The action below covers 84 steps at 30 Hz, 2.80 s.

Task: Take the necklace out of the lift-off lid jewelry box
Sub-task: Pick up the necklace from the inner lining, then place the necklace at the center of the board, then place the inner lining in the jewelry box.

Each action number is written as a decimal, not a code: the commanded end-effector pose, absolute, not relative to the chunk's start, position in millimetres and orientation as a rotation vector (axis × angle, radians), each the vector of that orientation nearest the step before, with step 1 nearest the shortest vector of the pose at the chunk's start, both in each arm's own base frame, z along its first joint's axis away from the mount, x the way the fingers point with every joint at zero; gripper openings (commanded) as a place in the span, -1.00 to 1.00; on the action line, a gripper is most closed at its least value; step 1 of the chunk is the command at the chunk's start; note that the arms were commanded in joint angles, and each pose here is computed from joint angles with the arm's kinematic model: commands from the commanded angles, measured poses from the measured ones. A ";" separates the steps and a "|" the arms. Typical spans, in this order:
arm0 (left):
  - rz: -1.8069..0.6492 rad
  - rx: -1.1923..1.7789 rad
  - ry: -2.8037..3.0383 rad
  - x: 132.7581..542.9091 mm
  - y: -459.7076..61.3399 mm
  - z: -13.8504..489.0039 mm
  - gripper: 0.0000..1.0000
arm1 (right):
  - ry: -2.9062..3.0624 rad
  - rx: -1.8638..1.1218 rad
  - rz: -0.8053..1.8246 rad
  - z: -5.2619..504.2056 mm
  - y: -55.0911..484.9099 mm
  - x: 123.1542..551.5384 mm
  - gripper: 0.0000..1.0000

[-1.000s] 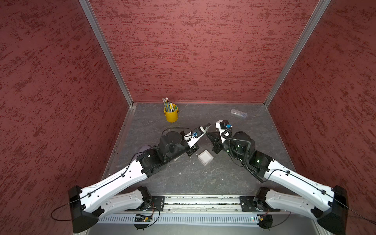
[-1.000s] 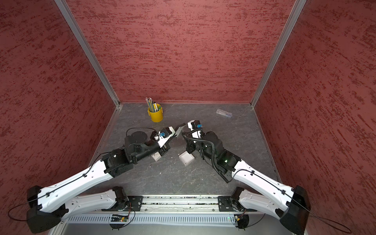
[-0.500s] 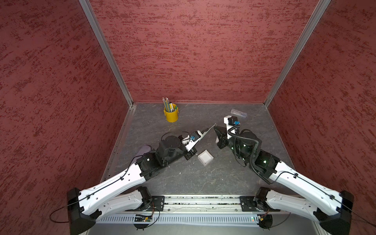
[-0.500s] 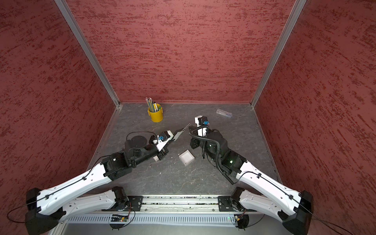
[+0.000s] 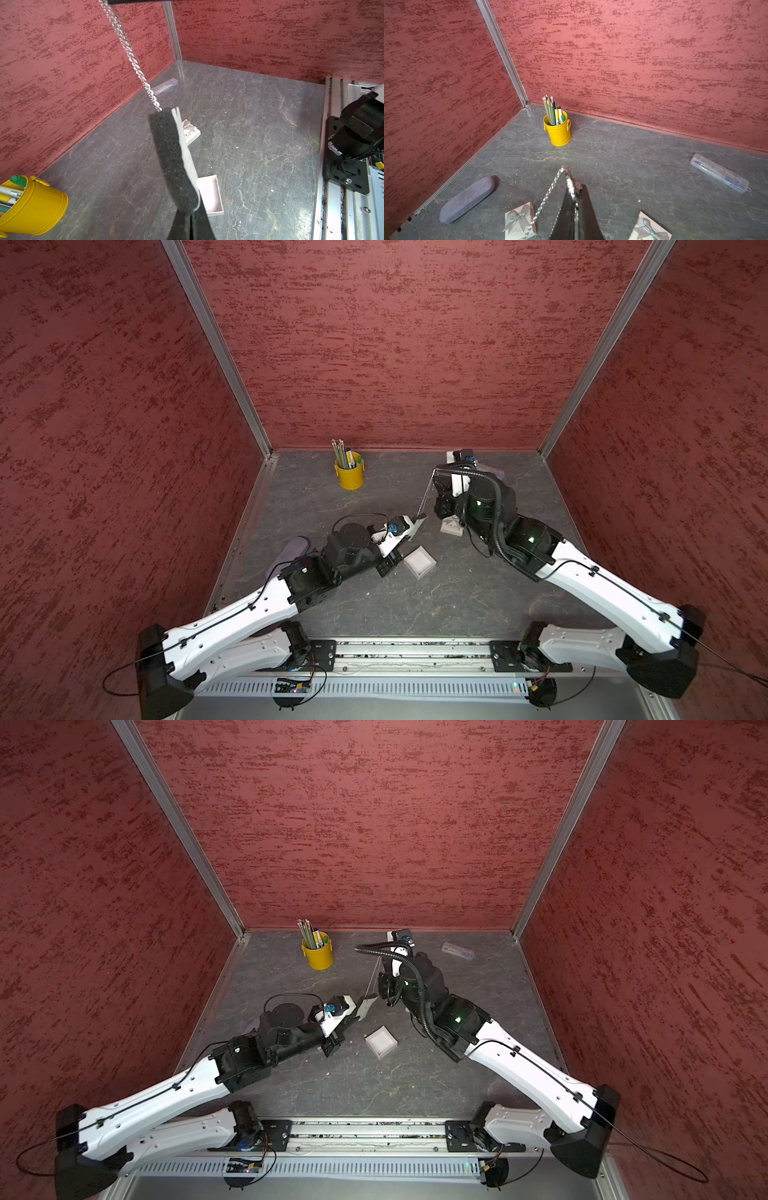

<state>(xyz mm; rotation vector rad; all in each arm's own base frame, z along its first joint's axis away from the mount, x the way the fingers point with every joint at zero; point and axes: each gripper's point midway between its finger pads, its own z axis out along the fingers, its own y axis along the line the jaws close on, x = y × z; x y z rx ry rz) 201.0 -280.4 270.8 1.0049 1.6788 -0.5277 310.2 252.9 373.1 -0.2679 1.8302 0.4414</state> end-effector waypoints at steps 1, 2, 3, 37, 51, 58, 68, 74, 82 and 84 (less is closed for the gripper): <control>-0.593 1.013 1.692 191.4 -283.6 264.6 -1.00 | 1.892 -0.196 0.379 369.5 240.0 325.2 -1.00; -0.600 1.013 1.690 190.2 -283.9 264.3 -1.00 | 1.921 -0.186 0.362 363.2 237.7 330.9 -1.00; -0.607 1.012 1.686 189.1 -283.8 264.4 -1.00 | 1.948 -0.180 0.348 357.5 235.2 336.9 -1.00; -0.437 0.468 1.903 195.9 -166.2 227.4 -1.00 | 2.265 -0.646 0.699 181.7 452.3 394.9 -1.00; -0.443 0.477 1.971 206.1 -182.8 200.9 -1.00 | 2.358 -0.615 0.616 111.3 429.4 438.7 -1.00; -0.495 0.474 2.005 216.7 -201.8 186.0 -1.00 | 2.456 -0.527 0.593 63.6 373.5 464.5 -1.00; -0.560 0.478 2.023 229.4 -219.8 185.2 -1.00 | 2.507 -0.409 0.329 66.8 283.5 490.4 -0.22; -0.702 0.443 2.006 235.4 -229.5 200.5 -1.00 | 2.451 -0.403 0.266 109.3 250.0 475.7 0.04; -0.927 0.387 1.881 243.2 -237.1 252.1 -1.00 | 2.163 -0.428 0.702 211.5 263.2 400.6 0.06; -0.970 0.380 1.841 242.6 -237.3 267.7 -1.00 | 2.055 -0.441 0.855 240.2 268.9 376.8 0.08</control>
